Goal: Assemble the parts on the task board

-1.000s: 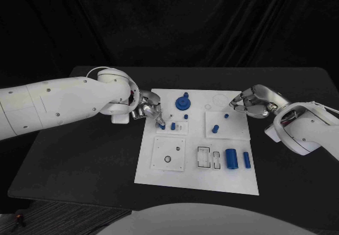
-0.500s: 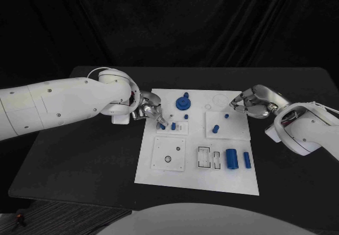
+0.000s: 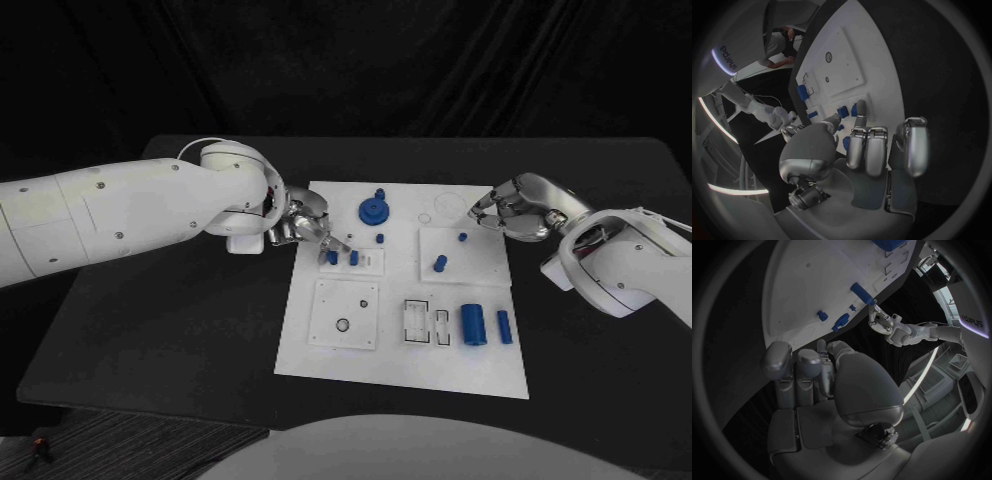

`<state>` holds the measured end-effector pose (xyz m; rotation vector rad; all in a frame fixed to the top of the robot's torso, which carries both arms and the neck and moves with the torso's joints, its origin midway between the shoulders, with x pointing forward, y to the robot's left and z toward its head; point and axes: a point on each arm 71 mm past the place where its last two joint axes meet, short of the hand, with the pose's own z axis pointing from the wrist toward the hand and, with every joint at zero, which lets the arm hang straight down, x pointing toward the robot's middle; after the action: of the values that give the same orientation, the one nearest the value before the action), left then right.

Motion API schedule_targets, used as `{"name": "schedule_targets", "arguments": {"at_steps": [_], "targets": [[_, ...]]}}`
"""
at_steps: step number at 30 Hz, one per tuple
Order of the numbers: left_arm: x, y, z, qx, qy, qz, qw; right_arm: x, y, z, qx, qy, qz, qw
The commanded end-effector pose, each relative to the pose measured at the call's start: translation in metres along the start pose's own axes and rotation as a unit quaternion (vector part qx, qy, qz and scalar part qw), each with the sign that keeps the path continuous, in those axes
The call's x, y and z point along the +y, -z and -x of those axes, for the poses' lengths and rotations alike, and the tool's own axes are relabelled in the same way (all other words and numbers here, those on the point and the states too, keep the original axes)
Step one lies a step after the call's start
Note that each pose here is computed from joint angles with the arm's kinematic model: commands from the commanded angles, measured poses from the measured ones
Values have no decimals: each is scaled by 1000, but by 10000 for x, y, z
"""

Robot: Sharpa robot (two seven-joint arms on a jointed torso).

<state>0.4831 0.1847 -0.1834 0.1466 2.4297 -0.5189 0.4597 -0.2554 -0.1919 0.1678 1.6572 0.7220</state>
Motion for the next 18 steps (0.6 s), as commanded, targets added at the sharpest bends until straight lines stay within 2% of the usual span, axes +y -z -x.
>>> {"name": "schedule_targets", "arguments": {"at_steps": [1, 18], "targets": [[-6, -4, -17, 6, -4, -4, 1000, -16, 6, -11, 2, 2, -8, 1000], [-9, -1, -15, 2, -2, -6, 1000, -15, 6, -11, 2, 2, -8, 1000]]}}
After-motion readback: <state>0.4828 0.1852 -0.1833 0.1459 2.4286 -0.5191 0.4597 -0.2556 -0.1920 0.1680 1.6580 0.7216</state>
